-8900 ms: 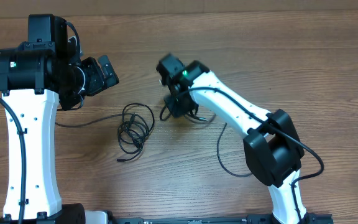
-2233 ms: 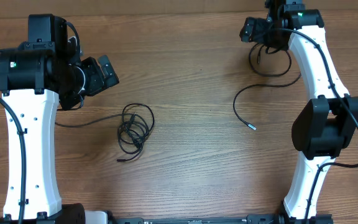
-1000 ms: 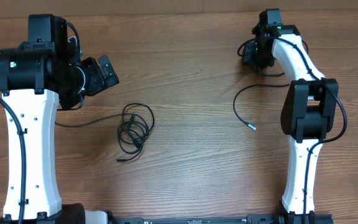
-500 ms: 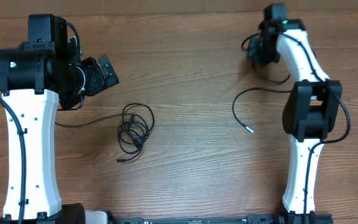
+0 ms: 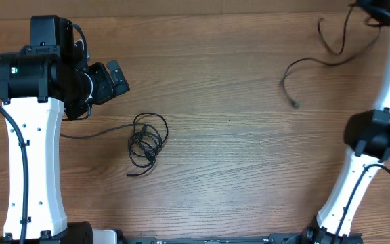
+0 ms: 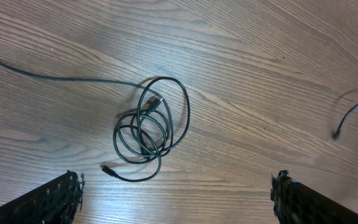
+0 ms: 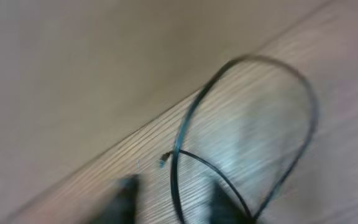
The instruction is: Untangle cables
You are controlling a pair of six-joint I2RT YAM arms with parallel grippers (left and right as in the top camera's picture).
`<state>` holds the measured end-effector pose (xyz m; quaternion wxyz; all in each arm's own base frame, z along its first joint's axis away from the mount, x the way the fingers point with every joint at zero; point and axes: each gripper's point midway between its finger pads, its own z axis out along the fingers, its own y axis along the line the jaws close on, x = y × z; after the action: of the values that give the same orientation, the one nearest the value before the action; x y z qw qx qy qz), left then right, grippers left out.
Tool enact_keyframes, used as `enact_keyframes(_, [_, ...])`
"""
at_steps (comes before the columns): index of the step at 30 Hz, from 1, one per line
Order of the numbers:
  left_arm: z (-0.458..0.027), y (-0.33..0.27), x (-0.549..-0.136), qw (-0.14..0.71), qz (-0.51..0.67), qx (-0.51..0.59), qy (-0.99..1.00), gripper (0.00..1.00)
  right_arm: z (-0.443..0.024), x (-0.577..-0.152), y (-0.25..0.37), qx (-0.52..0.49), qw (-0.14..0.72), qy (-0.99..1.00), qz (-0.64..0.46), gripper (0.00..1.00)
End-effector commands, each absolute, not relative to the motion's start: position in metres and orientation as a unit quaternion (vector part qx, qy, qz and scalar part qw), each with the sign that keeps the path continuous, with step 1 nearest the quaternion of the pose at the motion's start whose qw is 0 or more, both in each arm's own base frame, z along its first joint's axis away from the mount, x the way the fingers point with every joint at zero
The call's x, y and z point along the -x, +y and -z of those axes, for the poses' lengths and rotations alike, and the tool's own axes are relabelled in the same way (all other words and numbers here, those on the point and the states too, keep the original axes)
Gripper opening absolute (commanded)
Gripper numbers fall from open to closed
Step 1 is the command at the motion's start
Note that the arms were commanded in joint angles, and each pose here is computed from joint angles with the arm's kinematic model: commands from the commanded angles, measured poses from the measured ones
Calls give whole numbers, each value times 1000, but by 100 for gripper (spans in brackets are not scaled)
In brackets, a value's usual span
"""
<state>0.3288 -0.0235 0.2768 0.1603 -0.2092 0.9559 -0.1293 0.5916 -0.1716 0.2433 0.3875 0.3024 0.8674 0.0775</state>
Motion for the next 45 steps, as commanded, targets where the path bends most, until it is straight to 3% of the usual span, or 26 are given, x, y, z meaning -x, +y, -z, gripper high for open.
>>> enact_keyframes(1, [-274,-26,-330,153,133,213,956,100,-250,-579,-179,-329,376,859,-114,99])
enact_keyframes(7, [-274,-26,-330,153,133,213,956,100,-197,-552,-176,-358,280,885,-100,100])
enact_keyframes(21, [-274,-26,-330,153,133,213,956,100,-94,-482,-99,-348,36,932,-94,100])
enact_keyframes(24, [-274,-26,-330,153,133,213,956,100,-68,-467,-67,-308,-15,947,-88,91])
enact_keyframes(31, [-274,-26,-330,153,133,213,956,100,-35,-458,-26,-252,-45,965,-61,79])
enact_keyframes(40, [-274,-26,-330,153,133,213,956,100,-21,-473,-10,-163,-5,986,-10,74])
enact_keyframes(45, [-274,-26,-330,153,133,213,956,100,-18,-480,-12,-158,10,987,1,50])
